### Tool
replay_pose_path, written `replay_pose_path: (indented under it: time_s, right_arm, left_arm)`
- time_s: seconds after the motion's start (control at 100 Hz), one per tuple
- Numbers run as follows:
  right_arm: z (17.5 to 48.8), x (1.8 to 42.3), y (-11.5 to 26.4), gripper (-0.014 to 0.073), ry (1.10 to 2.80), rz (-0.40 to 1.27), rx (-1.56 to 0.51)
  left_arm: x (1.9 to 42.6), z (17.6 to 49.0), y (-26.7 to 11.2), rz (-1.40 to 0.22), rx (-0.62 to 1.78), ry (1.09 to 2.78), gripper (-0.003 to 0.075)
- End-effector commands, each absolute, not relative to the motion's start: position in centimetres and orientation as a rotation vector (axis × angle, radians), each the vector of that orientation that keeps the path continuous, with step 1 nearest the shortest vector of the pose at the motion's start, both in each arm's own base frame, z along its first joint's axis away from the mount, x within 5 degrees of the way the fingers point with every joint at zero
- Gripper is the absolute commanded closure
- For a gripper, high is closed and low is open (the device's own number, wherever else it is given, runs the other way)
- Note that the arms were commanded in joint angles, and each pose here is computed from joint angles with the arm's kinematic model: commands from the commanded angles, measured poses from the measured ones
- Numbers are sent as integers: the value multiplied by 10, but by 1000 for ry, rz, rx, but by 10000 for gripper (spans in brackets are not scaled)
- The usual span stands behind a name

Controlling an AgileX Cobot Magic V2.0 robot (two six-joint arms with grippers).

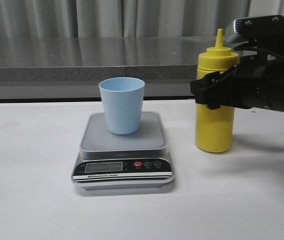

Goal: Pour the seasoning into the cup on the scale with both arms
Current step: 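Lower the bottle onto the table with the right gripper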

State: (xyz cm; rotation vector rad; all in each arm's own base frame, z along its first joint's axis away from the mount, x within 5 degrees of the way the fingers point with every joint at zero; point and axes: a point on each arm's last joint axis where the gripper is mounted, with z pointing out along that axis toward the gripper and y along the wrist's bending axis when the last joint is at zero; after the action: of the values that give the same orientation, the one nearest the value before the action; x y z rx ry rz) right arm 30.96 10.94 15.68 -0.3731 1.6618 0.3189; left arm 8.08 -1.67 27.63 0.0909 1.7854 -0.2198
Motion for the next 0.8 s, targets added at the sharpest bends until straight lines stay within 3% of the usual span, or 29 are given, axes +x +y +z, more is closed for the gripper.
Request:
replay_pose_path:
  time_s: [0.0, 0.14, 0.21, 0.43, 0.79]
  right_arm:
    - [176, 312, 111, 357, 1551, 324, -381]
    - [176, 312, 111, 351, 1552, 324, -381]
    - [176, 312, 111, 307, 1553, 324, -383]
    - [176, 312, 111, -77, 1553, 324, -383]
    - [177, 311, 110, -53, 1560, 322, -385]
  left_arm:
    - [82, 292, -17, -235, 74, 1688, 740]
    - [82, 292, -17, -235, 74, 1688, 740]
    - [82, 292, -17, -235, 74, 1688, 740]
    - [82, 292, -17, -235, 74, 1688, 740]
    - [82, 292, -17, -235, 74, 1688, 740]
